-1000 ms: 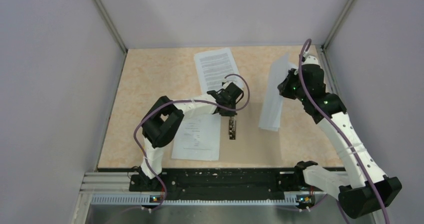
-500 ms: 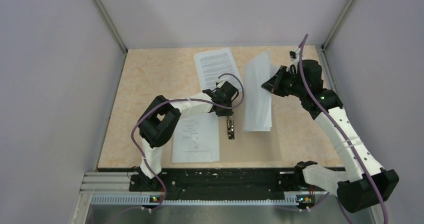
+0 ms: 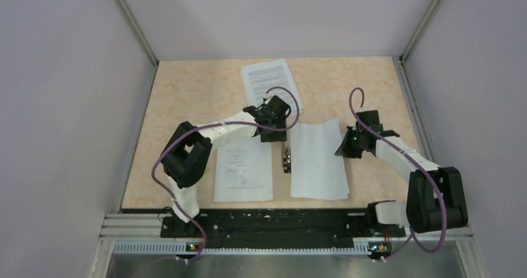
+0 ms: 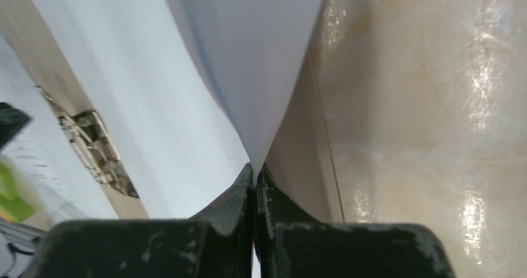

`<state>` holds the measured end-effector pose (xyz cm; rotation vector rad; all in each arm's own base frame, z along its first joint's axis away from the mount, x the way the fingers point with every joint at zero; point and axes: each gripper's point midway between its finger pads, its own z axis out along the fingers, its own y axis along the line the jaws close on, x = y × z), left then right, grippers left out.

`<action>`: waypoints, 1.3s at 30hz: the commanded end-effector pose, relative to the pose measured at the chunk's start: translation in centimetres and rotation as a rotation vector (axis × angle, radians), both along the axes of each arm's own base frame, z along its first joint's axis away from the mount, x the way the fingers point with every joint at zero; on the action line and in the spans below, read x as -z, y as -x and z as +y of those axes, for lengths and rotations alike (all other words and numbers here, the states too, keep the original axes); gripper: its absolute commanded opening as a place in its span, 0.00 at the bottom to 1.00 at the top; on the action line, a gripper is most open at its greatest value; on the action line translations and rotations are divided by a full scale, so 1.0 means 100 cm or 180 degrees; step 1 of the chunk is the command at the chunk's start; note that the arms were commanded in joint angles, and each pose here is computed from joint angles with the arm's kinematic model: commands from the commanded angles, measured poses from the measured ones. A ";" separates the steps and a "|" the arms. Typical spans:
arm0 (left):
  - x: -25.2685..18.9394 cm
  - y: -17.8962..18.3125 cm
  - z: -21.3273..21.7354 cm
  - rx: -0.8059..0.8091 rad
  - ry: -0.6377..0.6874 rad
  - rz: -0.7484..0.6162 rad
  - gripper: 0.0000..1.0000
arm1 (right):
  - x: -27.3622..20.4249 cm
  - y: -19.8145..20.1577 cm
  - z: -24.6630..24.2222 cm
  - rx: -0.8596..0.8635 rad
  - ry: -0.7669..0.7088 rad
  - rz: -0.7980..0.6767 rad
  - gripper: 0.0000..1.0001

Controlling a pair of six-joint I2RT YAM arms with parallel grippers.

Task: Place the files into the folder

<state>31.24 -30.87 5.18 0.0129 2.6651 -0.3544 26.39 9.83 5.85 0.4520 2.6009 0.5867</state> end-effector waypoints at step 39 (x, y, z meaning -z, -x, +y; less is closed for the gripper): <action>0.053 0.018 0.067 0.0075 -0.0504 0.0713 0.09 | -0.008 0.001 0.030 -0.0809 0.1057 -0.0929 0.00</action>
